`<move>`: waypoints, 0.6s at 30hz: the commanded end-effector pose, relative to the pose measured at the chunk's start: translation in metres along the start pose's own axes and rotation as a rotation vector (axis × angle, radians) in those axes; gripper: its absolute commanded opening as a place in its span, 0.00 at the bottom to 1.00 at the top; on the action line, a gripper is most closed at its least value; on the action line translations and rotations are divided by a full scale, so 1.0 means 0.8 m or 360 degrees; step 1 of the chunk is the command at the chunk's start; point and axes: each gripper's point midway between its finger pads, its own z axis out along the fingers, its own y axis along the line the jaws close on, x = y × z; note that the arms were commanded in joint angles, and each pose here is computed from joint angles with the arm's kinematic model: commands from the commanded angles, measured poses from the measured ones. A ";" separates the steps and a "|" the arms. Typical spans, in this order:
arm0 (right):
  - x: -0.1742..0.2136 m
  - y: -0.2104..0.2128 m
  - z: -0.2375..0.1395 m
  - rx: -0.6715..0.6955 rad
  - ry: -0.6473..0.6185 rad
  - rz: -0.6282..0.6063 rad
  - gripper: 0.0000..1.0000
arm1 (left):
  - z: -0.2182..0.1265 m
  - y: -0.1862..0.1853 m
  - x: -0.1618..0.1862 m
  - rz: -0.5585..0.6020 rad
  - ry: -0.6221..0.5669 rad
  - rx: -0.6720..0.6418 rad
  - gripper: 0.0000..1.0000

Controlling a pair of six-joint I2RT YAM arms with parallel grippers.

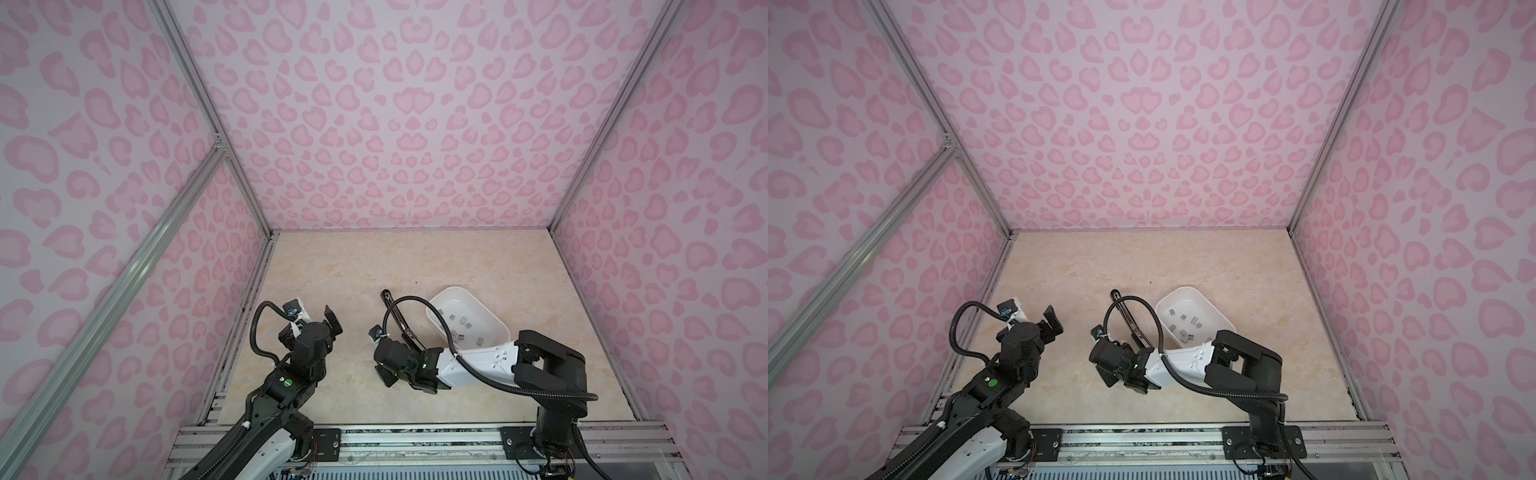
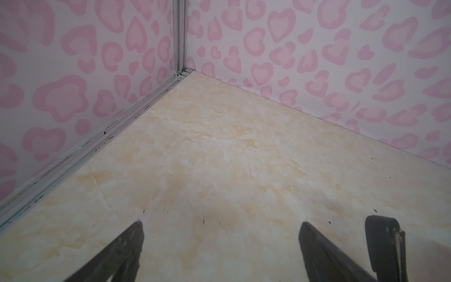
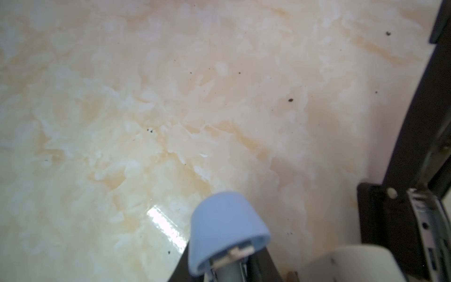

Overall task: Load the staples into the stapler
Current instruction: 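Lower the light-blue piece into the stapler channel with the right gripper while the left withdraws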

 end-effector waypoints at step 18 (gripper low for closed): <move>0.002 -0.015 -0.004 0.0067 -0.0062 0.0087 0.44 | -0.005 -0.004 -0.021 -0.0040 -0.0099 0.0032 0.98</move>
